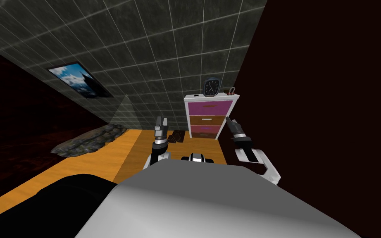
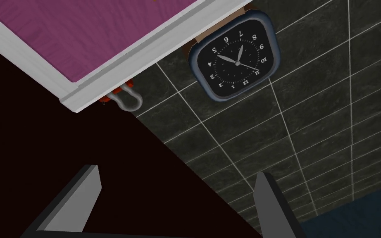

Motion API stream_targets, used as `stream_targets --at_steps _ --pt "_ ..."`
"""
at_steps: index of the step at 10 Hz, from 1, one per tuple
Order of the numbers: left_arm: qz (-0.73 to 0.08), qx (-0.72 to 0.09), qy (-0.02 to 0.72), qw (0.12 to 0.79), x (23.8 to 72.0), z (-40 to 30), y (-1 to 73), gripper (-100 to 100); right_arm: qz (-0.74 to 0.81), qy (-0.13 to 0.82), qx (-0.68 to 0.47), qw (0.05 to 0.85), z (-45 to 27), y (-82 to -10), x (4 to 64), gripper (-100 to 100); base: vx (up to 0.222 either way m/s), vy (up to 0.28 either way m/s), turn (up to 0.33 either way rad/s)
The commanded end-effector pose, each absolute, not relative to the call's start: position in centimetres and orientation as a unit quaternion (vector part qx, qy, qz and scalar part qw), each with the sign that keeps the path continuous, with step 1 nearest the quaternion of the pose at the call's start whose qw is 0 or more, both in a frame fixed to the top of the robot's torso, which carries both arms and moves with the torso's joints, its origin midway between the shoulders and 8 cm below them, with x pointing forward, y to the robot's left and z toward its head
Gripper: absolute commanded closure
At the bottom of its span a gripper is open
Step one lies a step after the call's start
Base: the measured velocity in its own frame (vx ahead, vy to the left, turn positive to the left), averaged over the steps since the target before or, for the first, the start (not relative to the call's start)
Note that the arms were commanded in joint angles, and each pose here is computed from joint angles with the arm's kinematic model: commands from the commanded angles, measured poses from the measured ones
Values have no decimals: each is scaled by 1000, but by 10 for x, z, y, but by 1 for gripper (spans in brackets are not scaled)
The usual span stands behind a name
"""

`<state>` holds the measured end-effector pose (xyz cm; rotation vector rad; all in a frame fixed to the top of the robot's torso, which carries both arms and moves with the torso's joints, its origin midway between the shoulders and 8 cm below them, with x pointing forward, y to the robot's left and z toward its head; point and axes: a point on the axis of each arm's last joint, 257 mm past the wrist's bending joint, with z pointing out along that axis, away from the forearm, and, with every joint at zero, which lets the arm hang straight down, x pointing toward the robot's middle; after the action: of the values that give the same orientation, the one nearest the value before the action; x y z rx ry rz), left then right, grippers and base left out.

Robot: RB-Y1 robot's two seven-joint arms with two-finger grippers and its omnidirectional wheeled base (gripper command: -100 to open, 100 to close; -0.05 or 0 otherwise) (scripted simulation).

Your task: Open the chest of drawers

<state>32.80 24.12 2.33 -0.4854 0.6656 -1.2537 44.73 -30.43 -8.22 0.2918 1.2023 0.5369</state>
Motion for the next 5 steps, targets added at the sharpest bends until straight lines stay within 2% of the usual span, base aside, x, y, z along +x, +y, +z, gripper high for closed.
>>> stream_targets --at_steps 1,5 --pt "-570 -221 302 732 328 23 241 0 203 572 105 788 -88 -309 456 -100 17 58 23" --pt "-570 -221 302 732 328 23 241 0 121 594 51 794 -97 -318 473 -100 22 62 37"
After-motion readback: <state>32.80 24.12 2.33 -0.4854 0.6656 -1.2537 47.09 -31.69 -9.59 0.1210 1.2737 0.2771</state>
